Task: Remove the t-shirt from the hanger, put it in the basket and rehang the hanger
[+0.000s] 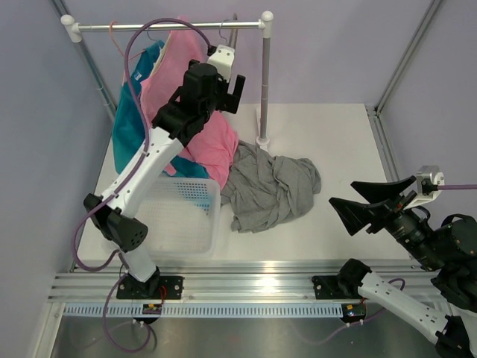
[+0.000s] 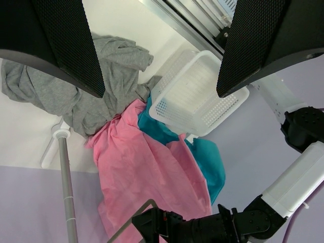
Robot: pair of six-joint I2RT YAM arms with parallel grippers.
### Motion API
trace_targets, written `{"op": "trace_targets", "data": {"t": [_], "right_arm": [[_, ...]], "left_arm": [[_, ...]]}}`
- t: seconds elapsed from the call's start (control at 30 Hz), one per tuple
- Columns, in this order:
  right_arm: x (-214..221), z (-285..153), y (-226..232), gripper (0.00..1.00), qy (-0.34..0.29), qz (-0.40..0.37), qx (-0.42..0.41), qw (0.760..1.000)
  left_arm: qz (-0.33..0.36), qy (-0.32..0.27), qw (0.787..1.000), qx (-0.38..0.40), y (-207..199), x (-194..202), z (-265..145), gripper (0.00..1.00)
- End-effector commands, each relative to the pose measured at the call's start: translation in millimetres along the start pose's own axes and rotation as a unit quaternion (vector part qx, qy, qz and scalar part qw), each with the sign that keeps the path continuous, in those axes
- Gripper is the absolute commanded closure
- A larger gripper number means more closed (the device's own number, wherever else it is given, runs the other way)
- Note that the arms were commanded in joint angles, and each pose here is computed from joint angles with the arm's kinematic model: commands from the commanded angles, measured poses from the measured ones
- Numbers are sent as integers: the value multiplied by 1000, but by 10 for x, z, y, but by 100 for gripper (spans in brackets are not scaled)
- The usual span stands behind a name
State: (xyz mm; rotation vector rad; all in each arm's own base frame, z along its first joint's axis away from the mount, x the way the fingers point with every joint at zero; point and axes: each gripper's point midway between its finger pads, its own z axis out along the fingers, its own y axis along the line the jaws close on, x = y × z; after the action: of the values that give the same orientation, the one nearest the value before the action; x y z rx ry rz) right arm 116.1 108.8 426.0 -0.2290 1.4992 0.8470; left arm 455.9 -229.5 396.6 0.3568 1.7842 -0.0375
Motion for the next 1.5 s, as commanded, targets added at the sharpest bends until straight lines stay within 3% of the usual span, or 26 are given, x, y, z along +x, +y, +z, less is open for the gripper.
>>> {"op": "trace_targets", "data": {"t": [0.0,0.43,0.73,0.9,0.97,1.03,1.13,1.47], "right_arm": [[18,61,-32,0,6,-1,12,1000],[297,587,-420,1,68,14,151,986],[911,1074,-941,1,88,-3,274,958],[1619,1462,-1310,0,180,-24,360,915],[1868,1565,-1527,0,214,-8,380,900],[2038,1692,-1747,1,219,39,385,896],[2201,1733,-1962,0,231,47,407,883],[3093,2016,-2139,0,333,62,397,853]], "left_arm": [[-32,-72,996,28,118,-455,-538,1],[-115,-57,971,200,-361,161,-1790,1],[-137,0,966,220,-750,919,-1836,1],[-172,-26,952,251,-788,1001,-1998,1],[-185,-31,952,242,-723,1088,-2047,1],[-198,-38,952,231,-655,1162,-2081,1],[-208,-40,954,214,-569,1256,-2104,1],[-274,-75,951,119,-155,1410,-2138,1]]}}
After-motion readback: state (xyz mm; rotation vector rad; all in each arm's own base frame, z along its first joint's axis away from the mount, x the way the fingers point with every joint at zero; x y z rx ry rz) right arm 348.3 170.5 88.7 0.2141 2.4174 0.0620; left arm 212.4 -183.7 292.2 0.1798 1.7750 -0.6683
